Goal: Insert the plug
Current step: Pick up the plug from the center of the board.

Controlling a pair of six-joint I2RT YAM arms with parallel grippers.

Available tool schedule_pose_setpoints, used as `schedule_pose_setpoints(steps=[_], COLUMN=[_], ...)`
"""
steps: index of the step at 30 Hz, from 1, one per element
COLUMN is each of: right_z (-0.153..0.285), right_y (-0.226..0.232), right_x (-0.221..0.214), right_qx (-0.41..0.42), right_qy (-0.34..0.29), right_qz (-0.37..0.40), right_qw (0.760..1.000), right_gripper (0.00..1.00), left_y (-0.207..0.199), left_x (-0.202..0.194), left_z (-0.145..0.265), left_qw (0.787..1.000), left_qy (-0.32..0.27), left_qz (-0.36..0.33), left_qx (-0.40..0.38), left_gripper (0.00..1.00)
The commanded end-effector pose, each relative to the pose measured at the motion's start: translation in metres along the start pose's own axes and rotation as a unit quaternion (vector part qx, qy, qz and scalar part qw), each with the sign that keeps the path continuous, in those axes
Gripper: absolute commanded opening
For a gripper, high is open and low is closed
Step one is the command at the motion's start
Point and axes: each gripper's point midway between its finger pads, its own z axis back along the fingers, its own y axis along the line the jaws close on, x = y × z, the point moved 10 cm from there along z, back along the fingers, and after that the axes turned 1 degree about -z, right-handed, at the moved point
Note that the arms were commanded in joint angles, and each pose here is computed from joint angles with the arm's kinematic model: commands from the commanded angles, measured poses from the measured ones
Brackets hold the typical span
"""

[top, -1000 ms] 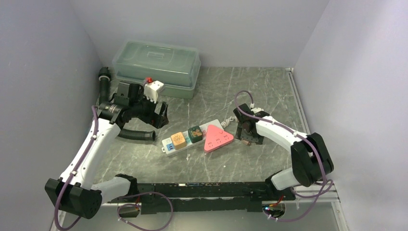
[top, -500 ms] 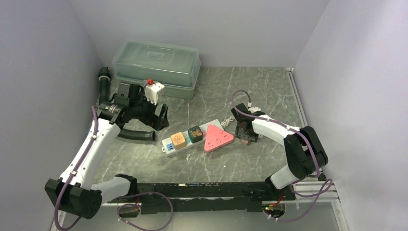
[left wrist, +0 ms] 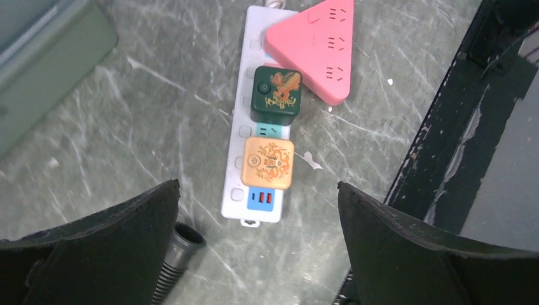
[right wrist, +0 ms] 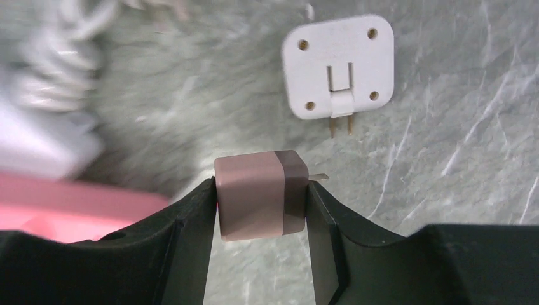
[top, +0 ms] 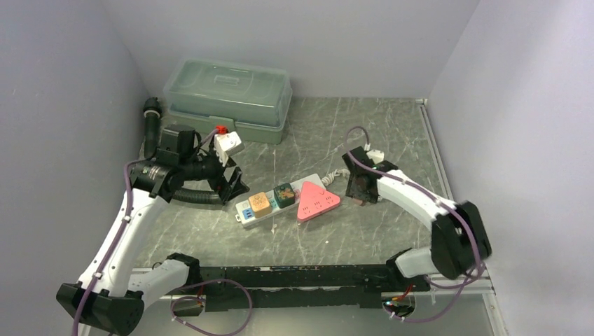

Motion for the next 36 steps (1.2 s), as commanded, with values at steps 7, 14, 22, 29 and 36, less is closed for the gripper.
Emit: schedule_pose_setpoints(steps=[7, 14, 22, 29, 36], right_z=[0.175, 0.24, 0.256, 0.264, 0.273], right_y=[0.027, 0.066, 0.122, 0.137, 0.159], right_x=[0.054, 0.058, 0.047, 0.037, 0.024], right_qx=[0.485, 0.67, 0.729, 0.76, 0.771], right_qy=[-0.071, -0.064, -0.023, 0.006, 0.036], right_qz=[0.135, 0.235, 0.276, 0.318, 0.36], right_qw=[0.861, 0.702, 0.626, 0.567, 0.524], right_gripper=[0.32, 0.32, 0.32, 0.33, 0.34], left_y=[0.0, -0.013, -0.031, -0.042, -0.043], left_x=[0.027, 0.049, 0.05, 0.041, 0.042], left_z=[0.0, 0.005, 0.005, 0.013, 0.012], left_qw=[0.941, 0.902, 0.869, 0.851, 0.85], left_qy=[-0.139, -0.198, -0.224, -0.227, -0.219], left_qz=[-0.301, -0.368, -0.425, -0.456, -0.457], left_qx=[-0.065, -0.107, -0.114, -0.13, -0.144], left_gripper=[0.99, 0.99, 0.99, 0.96, 0.76])
